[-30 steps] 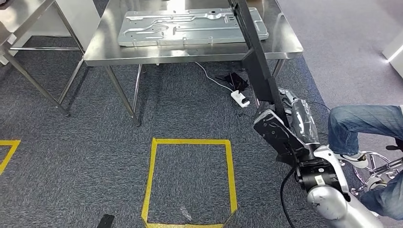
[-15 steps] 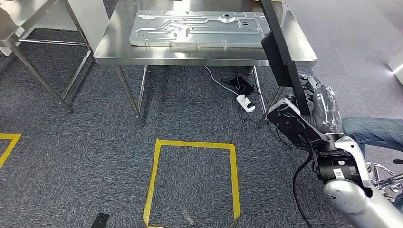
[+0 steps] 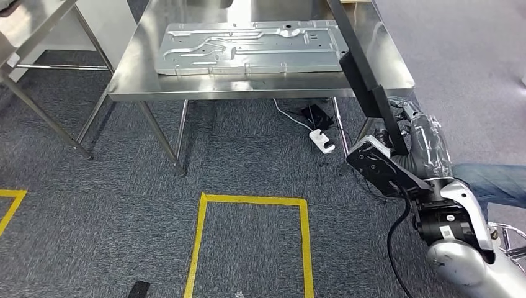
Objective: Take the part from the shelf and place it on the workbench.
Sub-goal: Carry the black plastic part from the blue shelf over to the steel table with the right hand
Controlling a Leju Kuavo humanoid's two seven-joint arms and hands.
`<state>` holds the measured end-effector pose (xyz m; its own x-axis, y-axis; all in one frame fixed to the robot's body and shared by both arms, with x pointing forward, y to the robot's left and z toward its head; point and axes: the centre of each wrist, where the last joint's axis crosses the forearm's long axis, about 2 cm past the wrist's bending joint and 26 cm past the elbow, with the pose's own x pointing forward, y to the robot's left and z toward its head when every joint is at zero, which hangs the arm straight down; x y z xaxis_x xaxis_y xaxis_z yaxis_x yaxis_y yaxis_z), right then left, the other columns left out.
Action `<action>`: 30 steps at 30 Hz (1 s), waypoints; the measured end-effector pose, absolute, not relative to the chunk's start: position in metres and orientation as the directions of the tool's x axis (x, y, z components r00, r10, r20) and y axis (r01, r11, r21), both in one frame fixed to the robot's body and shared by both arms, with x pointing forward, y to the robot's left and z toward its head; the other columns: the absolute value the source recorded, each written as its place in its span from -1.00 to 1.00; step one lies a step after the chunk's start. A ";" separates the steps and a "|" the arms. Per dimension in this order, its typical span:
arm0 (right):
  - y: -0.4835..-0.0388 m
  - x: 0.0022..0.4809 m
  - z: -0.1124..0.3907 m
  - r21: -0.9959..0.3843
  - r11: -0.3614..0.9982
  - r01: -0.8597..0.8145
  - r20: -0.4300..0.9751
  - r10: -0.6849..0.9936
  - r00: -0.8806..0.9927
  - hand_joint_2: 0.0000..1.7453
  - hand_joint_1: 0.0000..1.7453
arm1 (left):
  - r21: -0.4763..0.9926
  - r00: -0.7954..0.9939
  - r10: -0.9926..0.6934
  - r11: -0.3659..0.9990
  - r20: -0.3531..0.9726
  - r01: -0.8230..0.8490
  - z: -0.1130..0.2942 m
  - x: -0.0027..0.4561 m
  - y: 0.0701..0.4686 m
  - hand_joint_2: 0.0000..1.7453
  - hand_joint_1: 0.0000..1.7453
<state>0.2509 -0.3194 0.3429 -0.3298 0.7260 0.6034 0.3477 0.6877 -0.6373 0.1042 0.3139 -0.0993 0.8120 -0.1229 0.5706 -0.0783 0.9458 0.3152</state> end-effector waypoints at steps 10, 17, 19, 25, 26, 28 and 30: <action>-0.319 0.248 0.339 -0.670 0.661 0.338 0.581 0.750 -0.316 1.00 1.00 | 0.331 0.814 -0.124 0.940 0.568 -0.088 -0.099 0.103 0.316 1.00 -1.00; -0.319 0.248 0.338 -0.713 0.625 0.317 0.553 0.780 -0.294 1.00 1.00 | 0.328 0.815 -0.123 0.941 0.567 -0.086 -0.099 0.103 0.315 1.00 -1.00; -0.319 0.249 0.337 -0.736 0.602 0.311 0.533 0.798 -0.283 1.00 1.00 | 0.327 0.816 -0.122 0.941 0.565 -0.085 -0.100 0.103 0.314 1.00 -1.00; -0.320 0.249 0.336 -0.838 0.416 0.353 0.372 0.909 -0.188 1.00 1.00 | 0.329 0.817 -0.130 0.941 0.562 -0.077 -0.098 0.107 0.314 1.00 -1.00; -0.321 0.250 0.336 -0.854 0.370 0.366 0.330 0.929 -0.168 1.00 1.00 | 0.329 0.817 -0.132 0.942 0.562 -0.074 -0.098 0.108 0.314 1.00 -1.00; -0.322 0.250 0.336 -0.881 0.277 0.384 0.242 0.961 -0.138 1.00 1.00 | 0.327 0.819 -0.135 0.942 0.558 -0.068 -0.098 0.108 0.314 1.00 -1.00; -0.322 0.251 0.336 -0.903 0.193 0.385 0.156 0.980 -0.124 1.00 1.00 | 0.327 0.822 -0.136 0.943 0.554 -0.064 -0.098 0.108 0.313 1.00 -1.00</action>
<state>0.2512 -0.3224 0.3360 -0.1238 0.9799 0.1564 0.3845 0.1926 -0.9028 0.1083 0.3134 -0.0983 0.8215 -0.1361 0.5537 -0.0640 0.9430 0.3266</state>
